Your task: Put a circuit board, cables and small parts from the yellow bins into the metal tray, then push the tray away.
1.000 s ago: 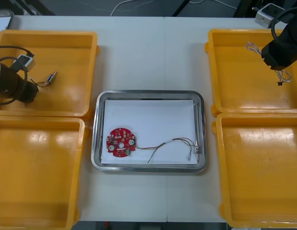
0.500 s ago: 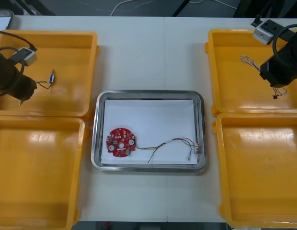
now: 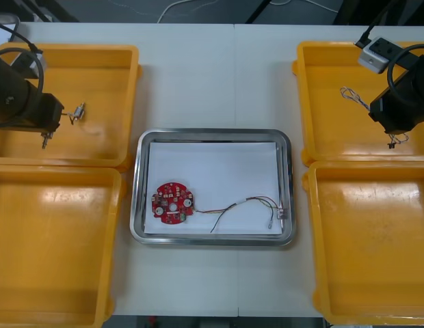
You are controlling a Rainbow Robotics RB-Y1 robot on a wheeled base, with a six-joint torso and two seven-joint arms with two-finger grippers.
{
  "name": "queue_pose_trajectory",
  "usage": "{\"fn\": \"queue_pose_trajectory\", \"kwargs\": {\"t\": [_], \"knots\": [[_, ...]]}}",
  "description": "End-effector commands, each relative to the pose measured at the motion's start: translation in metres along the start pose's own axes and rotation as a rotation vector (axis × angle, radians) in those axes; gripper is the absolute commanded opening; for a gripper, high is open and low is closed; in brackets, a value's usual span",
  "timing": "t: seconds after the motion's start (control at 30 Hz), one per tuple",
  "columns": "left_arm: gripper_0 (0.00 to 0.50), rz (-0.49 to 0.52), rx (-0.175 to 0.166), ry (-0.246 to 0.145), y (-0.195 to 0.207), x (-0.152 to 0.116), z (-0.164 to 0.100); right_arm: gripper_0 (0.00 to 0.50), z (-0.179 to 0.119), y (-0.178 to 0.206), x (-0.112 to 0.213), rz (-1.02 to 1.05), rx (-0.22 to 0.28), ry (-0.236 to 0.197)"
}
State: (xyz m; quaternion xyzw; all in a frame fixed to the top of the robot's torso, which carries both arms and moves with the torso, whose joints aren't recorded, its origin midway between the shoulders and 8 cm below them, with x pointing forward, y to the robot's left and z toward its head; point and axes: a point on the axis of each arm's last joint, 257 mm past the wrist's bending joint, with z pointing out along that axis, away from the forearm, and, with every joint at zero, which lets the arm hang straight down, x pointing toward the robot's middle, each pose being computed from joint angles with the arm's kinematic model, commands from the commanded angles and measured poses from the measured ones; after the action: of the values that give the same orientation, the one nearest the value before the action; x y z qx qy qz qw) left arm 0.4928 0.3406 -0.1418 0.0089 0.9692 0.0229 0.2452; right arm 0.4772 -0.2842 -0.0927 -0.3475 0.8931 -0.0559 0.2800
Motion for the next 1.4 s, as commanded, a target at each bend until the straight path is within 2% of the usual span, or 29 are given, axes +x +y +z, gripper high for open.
{"fn": "queue_pose_trajectory", "kwargs": {"t": [0.03, 0.1, 0.47, 0.67, 0.93, 1.0, 1.13, 1.27, 1.4], "knots": [[0.000, -0.012, 0.016, -0.063, -0.025, -0.019, -0.026, 0.000, -0.017, -0.017, 0.005, 0.016, 0.053, -0.009], [0.000, -0.036, 0.042, -0.068, -0.038, -0.019, -0.030, 0.000, -0.016, -0.017, 0.005, 0.019, 0.054, -0.008], [0.000, -0.134, 0.101, -0.091, -0.081, -0.019, -0.043, 0.000, -0.016, -0.019, 0.007, 0.024, 0.063, -0.004], [0.000, -0.196, 0.153, -0.110, -0.098, -0.024, -0.047, 0.000, -0.017, -0.020, 0.006, 0.027, 0.065, -0.005], [0.000, -0.229, 0.169, -0.126, -0.099, -0.028, -0.053, 0.000, -0.017, -0.020, 0.006, 0.036, 0.066, -0.004], [0.000, -0.222, 0.160, -0.130, -0.095, -0.028, -0.054, 0.000, -0.017, -0.021, 0.006, 0.038, 0.068, -0.004], [0.000, -0.139, 0.099, -0.130, -0.074, -0.028, -0.053, 0.000, -0.017, -0.021, 0.006, 0.042, 0.067, -0.005], [0.000, -0.052, 0.055, -0.120, -0.050, -0.027, -0.055, 0.000, -0.017, -0.021, 0.006, 0.043, 0.067, -0.006], [0.000, 0.040, -0.006, -0.141, -0.027, -0.035, -0.057, 0.000, -0.016, -0.020, 0.006, 0.042, 0.064, -0.004]]}}
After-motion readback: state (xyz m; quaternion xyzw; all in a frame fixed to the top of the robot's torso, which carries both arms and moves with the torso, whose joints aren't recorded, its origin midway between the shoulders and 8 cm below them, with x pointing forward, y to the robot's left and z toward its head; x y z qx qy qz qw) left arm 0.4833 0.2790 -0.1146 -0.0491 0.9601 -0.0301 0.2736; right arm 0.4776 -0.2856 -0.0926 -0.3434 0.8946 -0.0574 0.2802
